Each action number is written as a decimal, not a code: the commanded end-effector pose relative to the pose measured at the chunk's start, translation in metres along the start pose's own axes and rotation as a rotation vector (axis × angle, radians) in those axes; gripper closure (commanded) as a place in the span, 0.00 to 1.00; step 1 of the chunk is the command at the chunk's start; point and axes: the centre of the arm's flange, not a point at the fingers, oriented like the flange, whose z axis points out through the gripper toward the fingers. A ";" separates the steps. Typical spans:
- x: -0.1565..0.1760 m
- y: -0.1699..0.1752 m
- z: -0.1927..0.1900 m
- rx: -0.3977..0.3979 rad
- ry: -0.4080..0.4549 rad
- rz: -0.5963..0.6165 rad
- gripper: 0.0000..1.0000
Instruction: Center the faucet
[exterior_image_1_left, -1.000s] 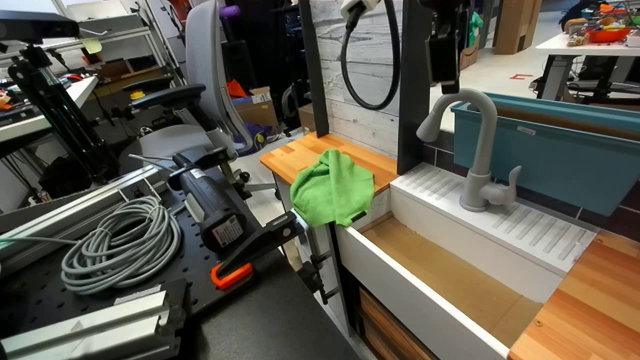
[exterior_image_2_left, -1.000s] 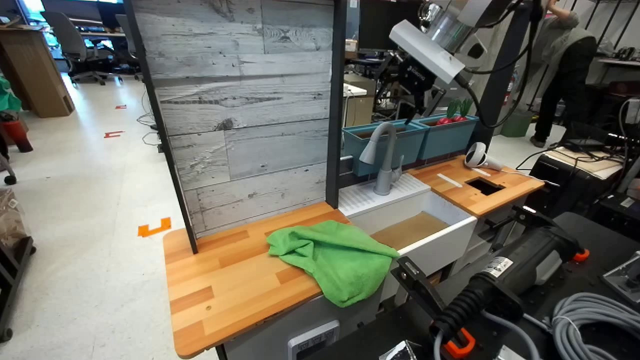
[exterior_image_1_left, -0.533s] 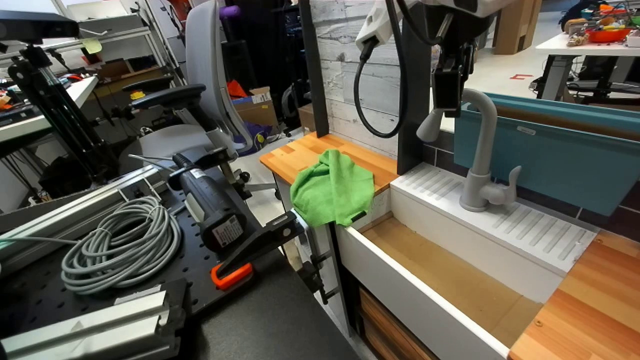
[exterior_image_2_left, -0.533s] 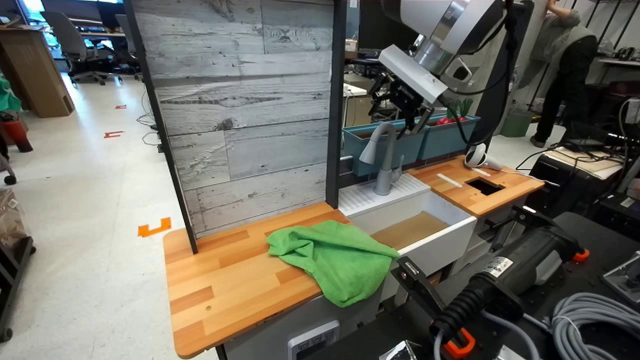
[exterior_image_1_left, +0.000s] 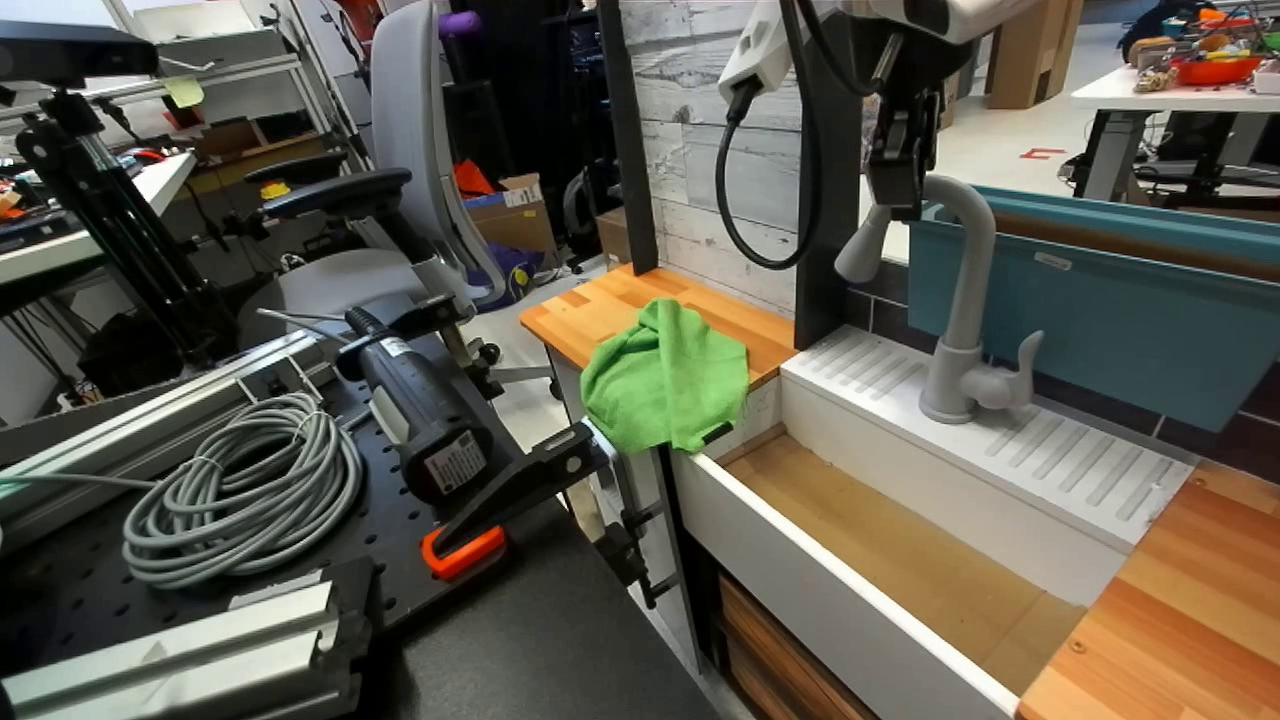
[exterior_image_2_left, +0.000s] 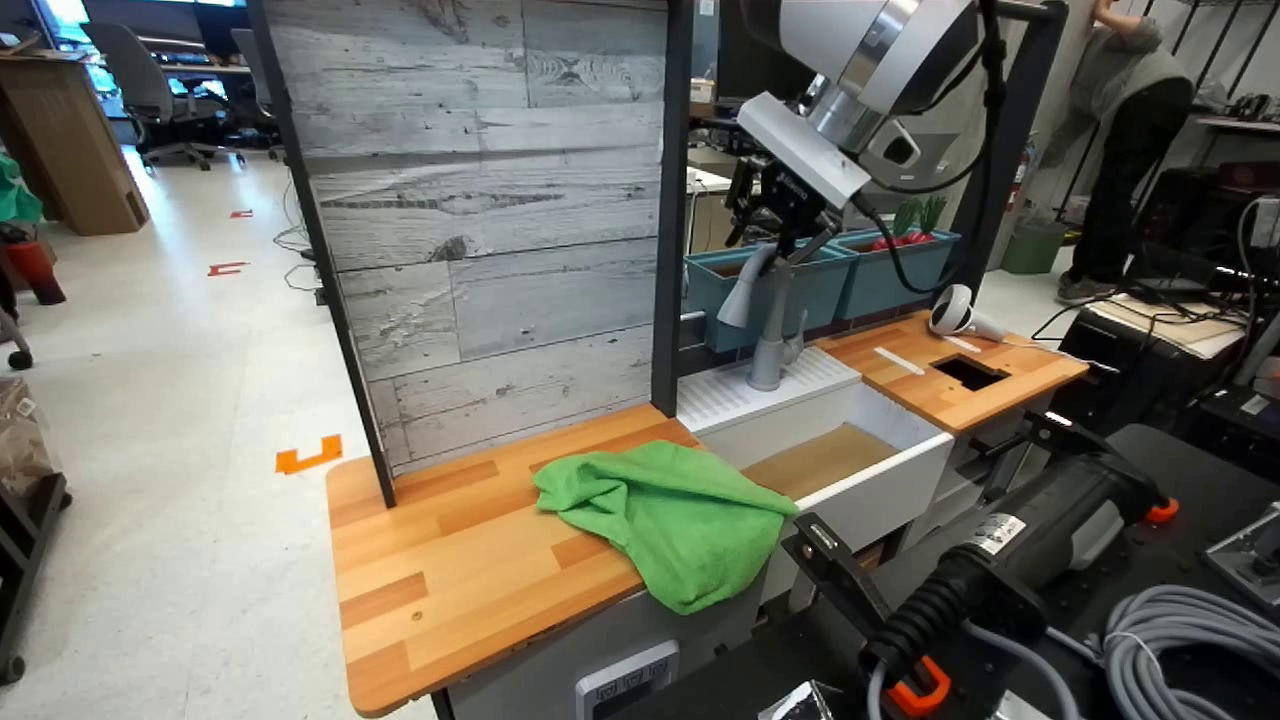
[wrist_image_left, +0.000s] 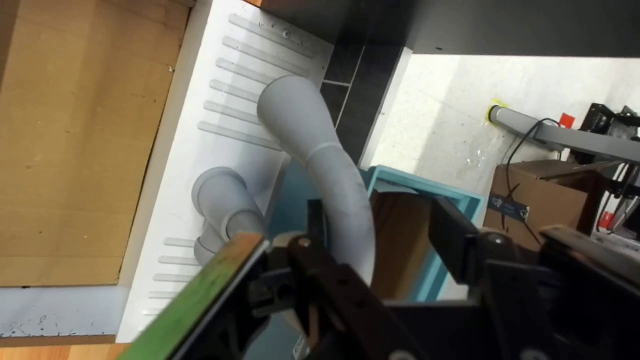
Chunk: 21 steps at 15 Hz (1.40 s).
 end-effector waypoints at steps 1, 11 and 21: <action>-0.003 -0.006 -0.002 -0.018 -0.040 -0.030 0.73; 0.022 0.025 -0.044 -0.340 -0.115 -0.399 0.94; 0.029 0.027 -0.065 -0.531 -0.158 -0.765 0.94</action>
